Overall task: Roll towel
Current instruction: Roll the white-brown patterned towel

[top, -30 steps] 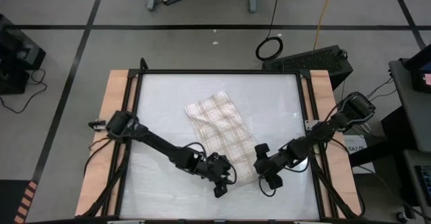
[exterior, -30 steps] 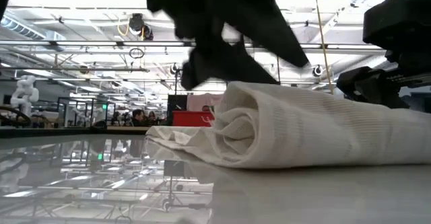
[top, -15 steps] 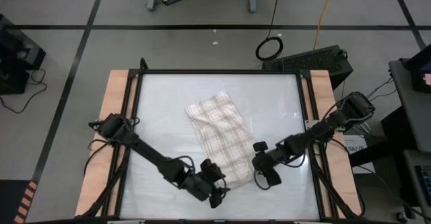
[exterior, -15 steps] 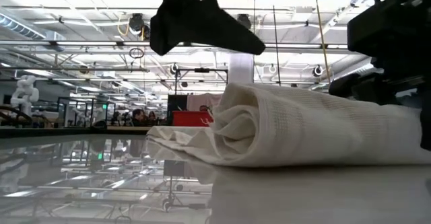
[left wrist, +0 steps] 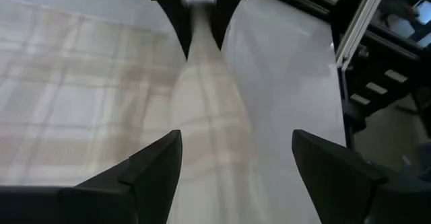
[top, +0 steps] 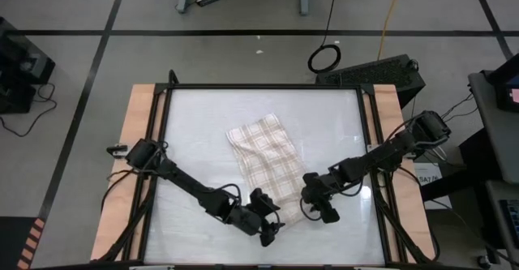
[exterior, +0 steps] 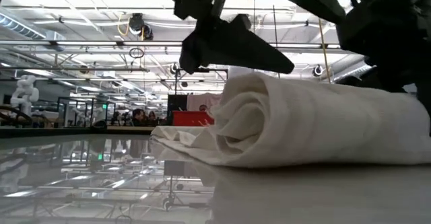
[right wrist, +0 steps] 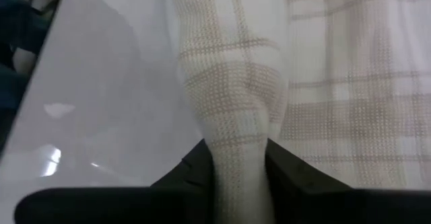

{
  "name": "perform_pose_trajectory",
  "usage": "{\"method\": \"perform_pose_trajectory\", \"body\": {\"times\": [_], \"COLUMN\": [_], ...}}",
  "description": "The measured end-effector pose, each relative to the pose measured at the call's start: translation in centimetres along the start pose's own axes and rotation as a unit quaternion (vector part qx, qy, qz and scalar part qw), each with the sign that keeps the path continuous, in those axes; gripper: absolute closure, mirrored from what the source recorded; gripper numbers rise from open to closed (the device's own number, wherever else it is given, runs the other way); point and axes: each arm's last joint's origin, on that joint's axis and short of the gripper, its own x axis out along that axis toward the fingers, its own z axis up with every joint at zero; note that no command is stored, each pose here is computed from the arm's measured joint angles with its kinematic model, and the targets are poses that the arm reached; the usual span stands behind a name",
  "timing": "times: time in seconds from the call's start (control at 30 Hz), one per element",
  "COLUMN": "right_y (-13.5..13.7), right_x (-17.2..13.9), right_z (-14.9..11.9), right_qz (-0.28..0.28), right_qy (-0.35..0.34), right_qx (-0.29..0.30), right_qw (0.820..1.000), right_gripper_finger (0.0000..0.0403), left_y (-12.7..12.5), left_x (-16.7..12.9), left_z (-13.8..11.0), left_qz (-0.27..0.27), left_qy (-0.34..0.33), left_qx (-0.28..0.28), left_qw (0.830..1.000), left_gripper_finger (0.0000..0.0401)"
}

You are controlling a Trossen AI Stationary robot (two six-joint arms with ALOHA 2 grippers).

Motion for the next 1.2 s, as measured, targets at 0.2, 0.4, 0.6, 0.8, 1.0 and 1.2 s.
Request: {"method": "perform_pose_trajectory", "body": {"times": [0.2,0.4,0.6,0.8,1.0,1.2], "right_y": [-0.6,-1.3,-2.2,-3.2,-4.2,-5.1], "right_x": [-0.2,-0.5,-1.0,-1.4,-1.2,-0.3], "right_z": [0.3,0.5,0.7,0.9,0.8,0.6], "right_qz": [0.02,0.06,0.11,0.138,0.179,0.196], "right_qy": [-0.002,0.003,0.01,0.009,0.024,0.044], "right_qx": [0.015,0.057,0.11,0.131,0.175,0.206], "right_qw": [1.0,0.997,0.988,0.982,0.968,0.958], "right_gripper_finger": [0.0331,0.0332,0.0332,0.0332,0.0332,0.0332], "left_y": [0.5,0.2,-0.3,-1.1,-0.8,-0.6], "left_x": [0.2,0.1,0.0,-0.8,-1.1,-0.7], "left_z": [0.2,0.1,0.0,-1.6,-2.1,-1.4], "left_qz": [0.011,0.003,-0.035,-0.004,0.041,0.026], "left_qy": [-0.001,0.003,0.018,0.053,0.049,0.035], "left_qx": [-0.001,-0.004,-0.057,-0.021,0.011,0.031], "left_qw": [1.0,1.0,0.998,0.998,0.998,0.999], "left_gripper_finger": [0.0118,0.0118,0.0118,0.0118,0.0118,0.0118]}}
